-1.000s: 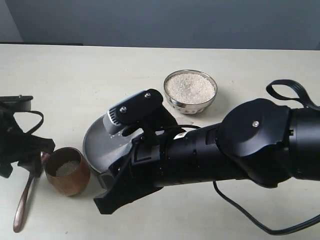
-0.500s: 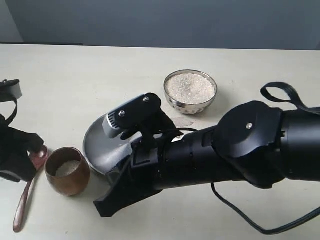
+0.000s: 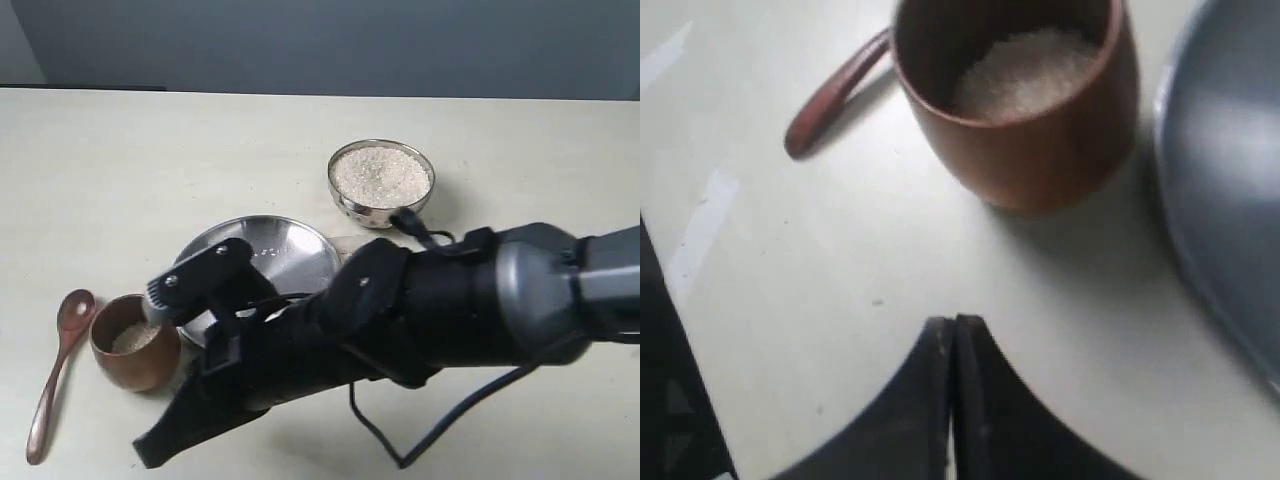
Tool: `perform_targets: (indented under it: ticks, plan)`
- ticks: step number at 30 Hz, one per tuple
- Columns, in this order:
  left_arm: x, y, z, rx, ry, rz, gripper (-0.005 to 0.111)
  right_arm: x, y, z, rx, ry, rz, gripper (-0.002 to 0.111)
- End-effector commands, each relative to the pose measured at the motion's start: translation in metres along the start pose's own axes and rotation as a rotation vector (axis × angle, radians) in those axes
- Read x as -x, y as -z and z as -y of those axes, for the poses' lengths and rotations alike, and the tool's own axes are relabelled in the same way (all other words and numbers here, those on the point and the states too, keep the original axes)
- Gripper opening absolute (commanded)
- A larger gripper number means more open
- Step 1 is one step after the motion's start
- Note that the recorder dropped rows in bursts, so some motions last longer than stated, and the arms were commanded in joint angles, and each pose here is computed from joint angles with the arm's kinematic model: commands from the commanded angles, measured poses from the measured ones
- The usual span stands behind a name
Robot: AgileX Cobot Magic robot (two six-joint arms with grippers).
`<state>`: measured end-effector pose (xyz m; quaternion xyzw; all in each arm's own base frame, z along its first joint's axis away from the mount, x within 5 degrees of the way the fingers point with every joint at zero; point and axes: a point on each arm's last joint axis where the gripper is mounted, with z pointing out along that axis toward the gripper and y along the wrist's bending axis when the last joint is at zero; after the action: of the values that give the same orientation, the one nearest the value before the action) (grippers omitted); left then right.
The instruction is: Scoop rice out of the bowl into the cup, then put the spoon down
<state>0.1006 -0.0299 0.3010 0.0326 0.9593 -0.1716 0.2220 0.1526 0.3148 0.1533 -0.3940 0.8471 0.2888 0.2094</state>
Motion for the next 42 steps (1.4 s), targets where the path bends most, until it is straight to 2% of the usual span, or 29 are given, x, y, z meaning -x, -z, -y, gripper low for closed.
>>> perform_targets:
  ticks: [1, 8, 12, 16, 21, 25, 29, 32, 34, 42]
  plan:
    - [-0.014, 0.013, 0.000, 0.055, 0.015, 0.069, 0.000, 0.010, -0.022, -0.011, 0.018, 0.020, 0.002, 0.000]
    - [-0.027, 0.027, 0.011, -0.019, 0.020, 0.167, 0.000, 0.013, -0.046, -0.004, -0.043, 0.013, 0.008, 0.000]
    - [-0.034, 0.033, 0.017, -0.054, 0.021, 0.215, 0.000, 0.029, -0.055, -0.005, -0.052, 0.018, 0.050, 0.000]
    - [-0.037, 0.035, 0.014, -0.019, 0.025, 0.230, 0.000, 0.039, -0.060, -0.006, -0.051, 0.022, 0.078, 0.000]
    - [-0.038, 0.034, 0.011, 0.014, 0.029, 0.223, 0.000, 0.041, -0.075, 0.006, -0.148, 0.018, 0.108, 0.000]
    - [-0.045, 0.018, 0.002, 0.046, 0.043, 0.161, 0.000, 0.042, -0.077, 0.014, -0.229, 0.028, 0.141, 0.000]
    - [-0.052, -0.001, -0.006, 0.058, 0.067, 0.111, 0.000, 0.053, -0.074, 0.014, -0.252, 0.029, 0.189, 0.000]
    - [-0.038, -0.008, -0.019, 0.160, 0.098, 0.205, 0.000, 0.066, -0.072, 0.006, -0.212, 0.028, 0.217, 0.000]
    - [-0.024, -0.014, -0.029, 0.239, 0.122, 0.209, 0.000, 0.068, -0.068, 0.004, -0.198, 0.029, 0.220, 0.000]
    - [0.009, -0.064, -0.056, 0.343, 0.121, -0.031, 0.000, 0.057, -0.049, 0.006, -0.220, -0.030, 0.215, 0.000]
